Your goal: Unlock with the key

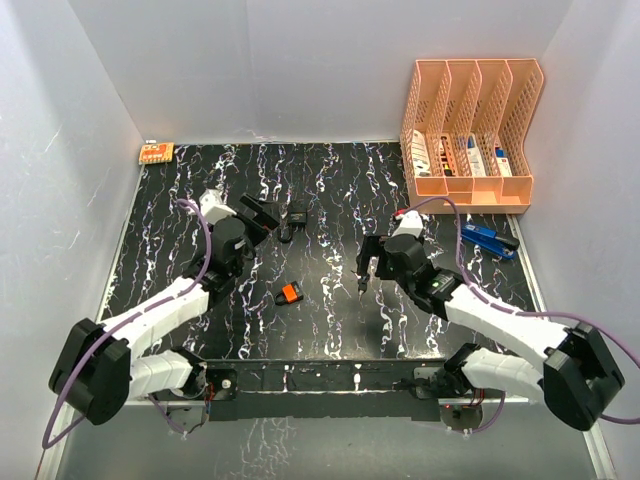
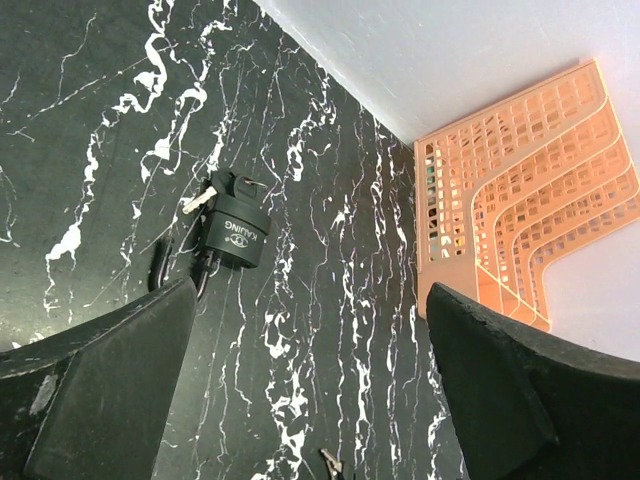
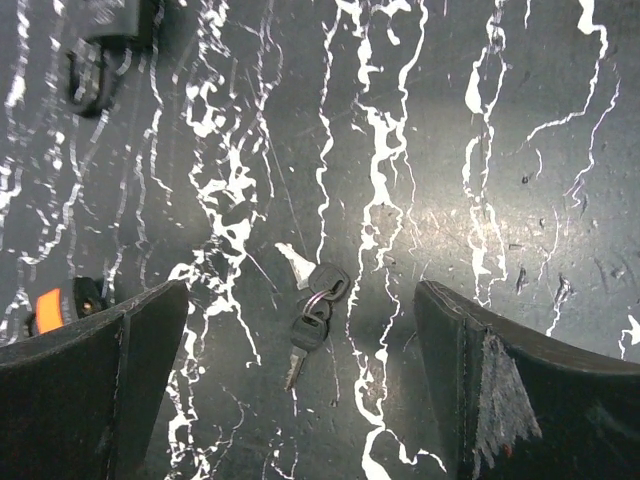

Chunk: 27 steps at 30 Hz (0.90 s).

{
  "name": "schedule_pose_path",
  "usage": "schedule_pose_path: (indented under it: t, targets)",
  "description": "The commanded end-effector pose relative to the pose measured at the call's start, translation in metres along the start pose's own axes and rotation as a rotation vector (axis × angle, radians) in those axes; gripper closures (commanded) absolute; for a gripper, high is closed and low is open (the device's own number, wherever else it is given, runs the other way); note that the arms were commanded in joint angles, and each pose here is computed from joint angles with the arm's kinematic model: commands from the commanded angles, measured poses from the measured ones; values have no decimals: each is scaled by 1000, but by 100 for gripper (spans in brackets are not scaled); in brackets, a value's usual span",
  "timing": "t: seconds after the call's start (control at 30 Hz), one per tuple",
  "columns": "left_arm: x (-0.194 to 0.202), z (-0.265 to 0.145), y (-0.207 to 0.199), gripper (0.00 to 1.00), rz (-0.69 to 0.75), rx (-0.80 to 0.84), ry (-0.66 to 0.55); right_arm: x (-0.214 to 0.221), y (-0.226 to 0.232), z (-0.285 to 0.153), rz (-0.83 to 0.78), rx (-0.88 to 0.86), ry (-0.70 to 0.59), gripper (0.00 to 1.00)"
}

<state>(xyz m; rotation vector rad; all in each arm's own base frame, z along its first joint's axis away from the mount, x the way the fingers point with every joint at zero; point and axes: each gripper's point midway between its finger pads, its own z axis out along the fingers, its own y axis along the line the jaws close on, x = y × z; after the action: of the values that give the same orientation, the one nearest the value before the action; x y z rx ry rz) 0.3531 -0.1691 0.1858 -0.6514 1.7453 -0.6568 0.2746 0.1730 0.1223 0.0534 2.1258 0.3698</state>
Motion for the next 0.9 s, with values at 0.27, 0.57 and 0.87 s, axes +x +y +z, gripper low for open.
schedule_pose_path:
  t: [0.27,0.57,0.87]
  targets:
    - [12,-11,3,1,201,90,69,39,23,38,3,-2,227,19]
    - [30,-11,11,2,309,86,161,60,26,45,16,4,309,37]
    - [35,-11,20,1,336,72,173,69,26,46,10,11,344,50]
